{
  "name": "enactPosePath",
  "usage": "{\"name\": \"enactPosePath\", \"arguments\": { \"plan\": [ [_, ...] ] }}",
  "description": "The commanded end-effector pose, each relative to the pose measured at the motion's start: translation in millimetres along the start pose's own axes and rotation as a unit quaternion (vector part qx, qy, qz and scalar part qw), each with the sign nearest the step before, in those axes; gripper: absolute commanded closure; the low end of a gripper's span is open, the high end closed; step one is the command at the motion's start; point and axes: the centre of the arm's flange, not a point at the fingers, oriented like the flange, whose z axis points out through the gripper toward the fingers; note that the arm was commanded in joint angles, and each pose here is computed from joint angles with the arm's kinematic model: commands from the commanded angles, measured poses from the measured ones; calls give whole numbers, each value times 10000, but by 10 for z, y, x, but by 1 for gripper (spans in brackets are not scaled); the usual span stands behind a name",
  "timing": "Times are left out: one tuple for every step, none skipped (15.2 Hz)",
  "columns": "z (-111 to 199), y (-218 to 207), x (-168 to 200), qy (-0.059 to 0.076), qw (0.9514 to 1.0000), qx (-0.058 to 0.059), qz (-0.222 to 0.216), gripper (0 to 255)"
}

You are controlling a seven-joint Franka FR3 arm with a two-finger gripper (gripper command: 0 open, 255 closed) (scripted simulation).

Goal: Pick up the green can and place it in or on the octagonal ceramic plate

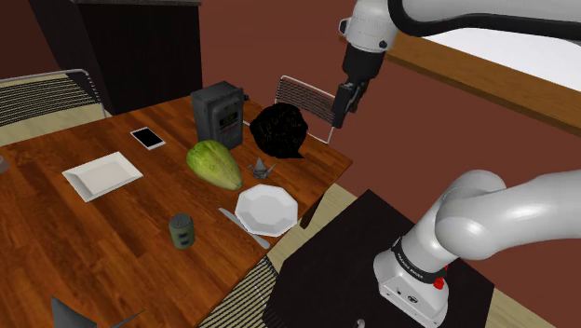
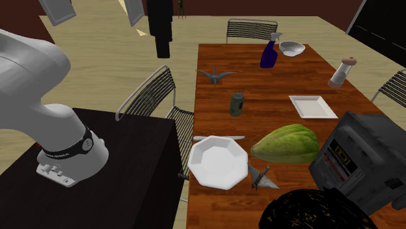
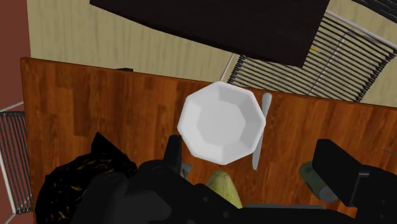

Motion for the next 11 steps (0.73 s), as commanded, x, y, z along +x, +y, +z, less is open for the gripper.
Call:
{"name": "enactPosePath", "arguments": {
  "plan": [
    [187, -167, 166, 20, 10000, 17, -1, 0],
    [270, -240, 234, 27, 10000, 24, -4, 0],
    [353, -312, 303, 34, 10000, 31, -6, 0],
    [435, -385, 372, 41, 10000, 38, -9, 0],
    [518, -458, 441, 48, 10000, 44, -12, 0],
    [600, -531, 510, 55, 10000, 51, -14, 0],
    [682, -604, 579, 62, 10000, 58, -17, 0],
    [763, -677, 648, 69, 10000, 64, -20, 0],
    [845, -751, 717, 76, 9999, 71, -22, 0],
    [926, -824, 786, 83, 9999, 78, -25, 0],
    [1007, -898, 855, 90, 9999, 85, -27, 0]
  ]
}}
